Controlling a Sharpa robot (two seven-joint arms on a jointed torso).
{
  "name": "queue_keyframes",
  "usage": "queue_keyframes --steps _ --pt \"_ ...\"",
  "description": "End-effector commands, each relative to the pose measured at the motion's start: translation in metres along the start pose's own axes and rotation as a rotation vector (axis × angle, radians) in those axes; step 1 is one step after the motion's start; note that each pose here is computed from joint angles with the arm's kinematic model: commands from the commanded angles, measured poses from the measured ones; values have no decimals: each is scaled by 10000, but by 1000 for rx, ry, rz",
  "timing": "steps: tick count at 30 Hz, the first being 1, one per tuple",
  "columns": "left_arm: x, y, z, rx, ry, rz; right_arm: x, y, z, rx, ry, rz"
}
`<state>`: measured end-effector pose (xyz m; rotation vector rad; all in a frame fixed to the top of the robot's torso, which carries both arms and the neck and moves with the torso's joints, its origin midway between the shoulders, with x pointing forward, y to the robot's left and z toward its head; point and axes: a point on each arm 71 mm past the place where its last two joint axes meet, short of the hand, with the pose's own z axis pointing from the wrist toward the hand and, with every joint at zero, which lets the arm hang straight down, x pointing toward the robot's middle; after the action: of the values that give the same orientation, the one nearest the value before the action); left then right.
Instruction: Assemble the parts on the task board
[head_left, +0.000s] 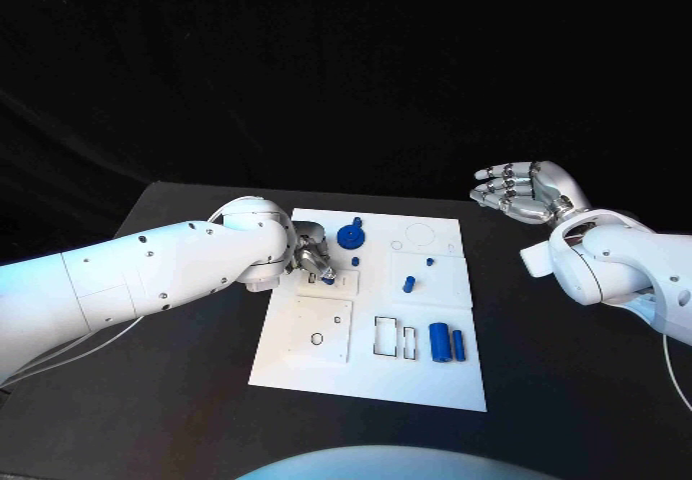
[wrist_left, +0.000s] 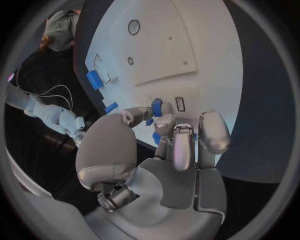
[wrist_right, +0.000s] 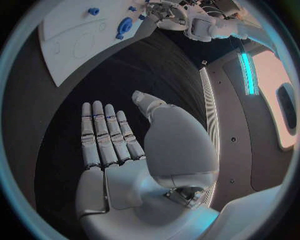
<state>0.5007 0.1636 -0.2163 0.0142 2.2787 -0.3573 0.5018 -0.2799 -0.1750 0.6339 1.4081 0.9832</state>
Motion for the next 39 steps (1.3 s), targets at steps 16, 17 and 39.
queue_keyframes --steps 16,17,39 --pt "54 -42 23 8 39 8 18 8 -3 -10 20 4" --pt "54 -42 23 8 39 8 18 8 -3 -10 20 4" --pt "44 -39 29 7 28 1 13 6 -5 -9 18 3"
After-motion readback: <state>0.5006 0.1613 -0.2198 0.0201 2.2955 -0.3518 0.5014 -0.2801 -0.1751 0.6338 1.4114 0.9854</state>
